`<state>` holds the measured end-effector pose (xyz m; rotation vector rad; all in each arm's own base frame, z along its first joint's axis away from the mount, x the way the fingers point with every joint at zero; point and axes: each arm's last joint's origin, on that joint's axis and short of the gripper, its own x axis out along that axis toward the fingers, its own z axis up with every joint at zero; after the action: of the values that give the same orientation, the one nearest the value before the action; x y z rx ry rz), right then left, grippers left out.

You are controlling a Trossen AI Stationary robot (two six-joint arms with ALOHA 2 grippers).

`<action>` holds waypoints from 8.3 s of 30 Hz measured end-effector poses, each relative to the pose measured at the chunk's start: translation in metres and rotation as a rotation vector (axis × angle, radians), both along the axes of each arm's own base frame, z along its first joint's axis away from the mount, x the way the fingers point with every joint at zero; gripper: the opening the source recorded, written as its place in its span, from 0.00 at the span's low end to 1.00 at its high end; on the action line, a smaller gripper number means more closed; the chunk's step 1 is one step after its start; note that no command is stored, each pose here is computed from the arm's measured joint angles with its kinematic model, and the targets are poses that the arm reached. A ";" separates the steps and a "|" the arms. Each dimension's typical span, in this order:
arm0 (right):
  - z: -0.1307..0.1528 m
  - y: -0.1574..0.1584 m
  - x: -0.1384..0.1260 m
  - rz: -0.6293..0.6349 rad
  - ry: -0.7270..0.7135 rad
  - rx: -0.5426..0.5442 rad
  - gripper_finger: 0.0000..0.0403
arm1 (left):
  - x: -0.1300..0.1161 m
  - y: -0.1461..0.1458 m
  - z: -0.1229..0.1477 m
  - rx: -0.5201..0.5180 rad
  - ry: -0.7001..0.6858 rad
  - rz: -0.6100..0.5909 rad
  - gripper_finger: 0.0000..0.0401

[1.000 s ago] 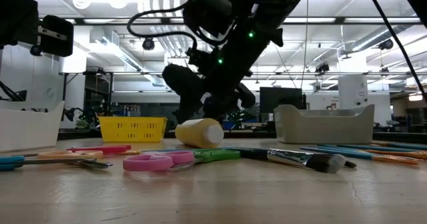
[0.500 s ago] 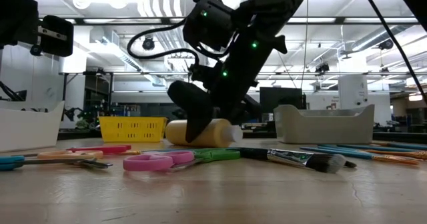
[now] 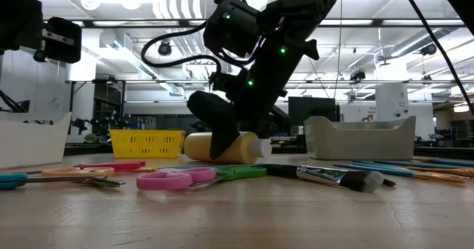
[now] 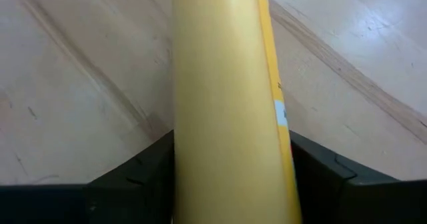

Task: Pick & Place Paint Supplies
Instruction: Put the yellow acrylic paint bottle into the gray bin, then put the blue paintbrush into the white bin

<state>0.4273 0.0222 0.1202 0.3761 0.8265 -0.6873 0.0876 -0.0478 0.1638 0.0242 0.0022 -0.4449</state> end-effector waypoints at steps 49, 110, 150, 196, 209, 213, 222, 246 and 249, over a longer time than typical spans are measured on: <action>0.128 -0.027 -0.179 0.418 0.408 -0.411 0.49 | 0.000 0.000 0.000 0.003 -0.001 0.000 0.00; 0.057 -0.094 -0.226 0.372 0.428 -0.304 0.66 | 0.000 0.000 0.000 0.004 -0.001 0.000 0.00; 0.115 -0.059 -0.196 0.406 0.103 -0.229 0.67 | 0.000 0.000 0.000 0.003 -0.001 0.000 0.00; 0.123 -0.015 -0.161 0.686 -0.219 -0.252 0.67 | 0.000 0.000 0.000 0.004 -0.001 0.000 0.00; 0.123 -0.015 -0.161 0.689 -0.217 -0.256 0.67 | 0.000 0.000 0.000 0.003 -0.001 0.000 0.00; 0.123 -0.015 -0.161 0.689 -0.217 -0.255 0.67 | 0.000 0.000 0.000 0.004 -0.001 0.000 0.00; 0.123 -0.016 -0.161 0.688 -0.217 -0.256 0.67 | 0.000 0.000 0.000 -0.039 0.017 0.001 0.00; 0.123 -0.016 -0.161 0.688 -0.217 -0.257 0.67 | 0.016 -0.006 0.060 -0.172 0.407 0.140 0.00; 0.123 -0.016 -0.161 0.688 -0.217 -0.256 0.67 | 0.031 -0.015 0.067 -0.124 0.479 0.161 0.00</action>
<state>0.2663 0.0067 0.2432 -0.0754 0.5950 -0.1002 0.1190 -0.0627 0.2306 -0.2035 0.4447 -0.2810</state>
